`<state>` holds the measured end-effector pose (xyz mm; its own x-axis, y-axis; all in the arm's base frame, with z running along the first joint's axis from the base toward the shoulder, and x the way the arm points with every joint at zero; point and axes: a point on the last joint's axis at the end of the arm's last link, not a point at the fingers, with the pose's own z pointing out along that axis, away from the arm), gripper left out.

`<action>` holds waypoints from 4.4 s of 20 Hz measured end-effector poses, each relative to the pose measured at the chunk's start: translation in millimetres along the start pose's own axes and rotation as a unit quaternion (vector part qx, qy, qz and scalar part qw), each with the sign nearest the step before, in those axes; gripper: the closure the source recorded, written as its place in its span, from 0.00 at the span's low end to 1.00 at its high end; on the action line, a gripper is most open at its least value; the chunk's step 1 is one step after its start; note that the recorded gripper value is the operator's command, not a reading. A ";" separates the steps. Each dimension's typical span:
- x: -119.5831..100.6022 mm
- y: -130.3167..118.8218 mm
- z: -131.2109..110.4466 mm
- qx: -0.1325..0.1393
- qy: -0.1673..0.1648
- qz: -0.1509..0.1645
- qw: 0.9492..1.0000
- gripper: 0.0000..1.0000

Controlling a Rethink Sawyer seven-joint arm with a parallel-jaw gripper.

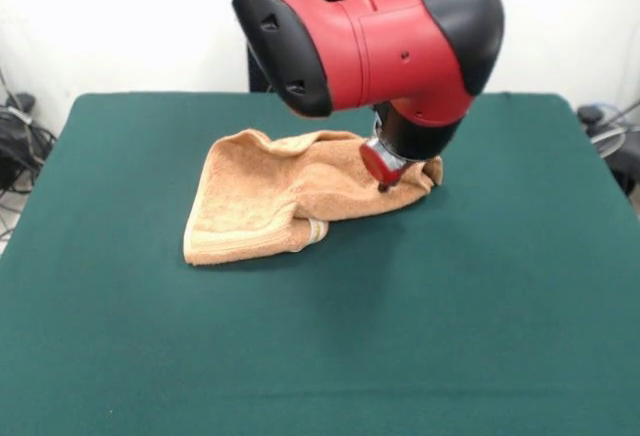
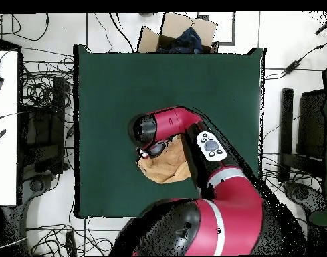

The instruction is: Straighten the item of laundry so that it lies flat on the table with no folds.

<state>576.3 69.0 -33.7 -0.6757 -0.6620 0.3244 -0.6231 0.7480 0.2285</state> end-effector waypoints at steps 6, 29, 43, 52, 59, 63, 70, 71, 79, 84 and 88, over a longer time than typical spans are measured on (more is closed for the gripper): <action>-8.5 4.8 5.7 0.023 -0.019 0.002 1.000 1.00; -56.4 20.7 5.7 0.069 -0.152 0.170 0.971 1.00; -45.5 13.2 14.0 0.051 -0.140 0.219 0.964 1.00; -38.2 19.9 13.4 0.039 -0.112 0.282 0.952 1.00; -30.3 47.0 4.4 0.041 -0.095 0.363 0.926 1.00; -25.3 60.7 -2.5 0.043 -0.089 0.413 0.905 1.00; -14.2 68.5 -11.0 0.047 -0.072 0.459 0.884 1.00; -11.1 69.0 -12.9 0.045 -0.065 0.462 0.883 1.00; 18.8 79.9 -25.5 0.015 0.036 0.482 0.875 1.00; 24.2 80.1 -27.7 0.013 0.049 0.486 0.872 1.00; 25.7 77.7 -28.4 0.011 0.049 0.492 0.869 1.00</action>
<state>521.7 111.5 18.5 -0.8497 0.3054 0.4299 0.2287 0.9480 -0.2214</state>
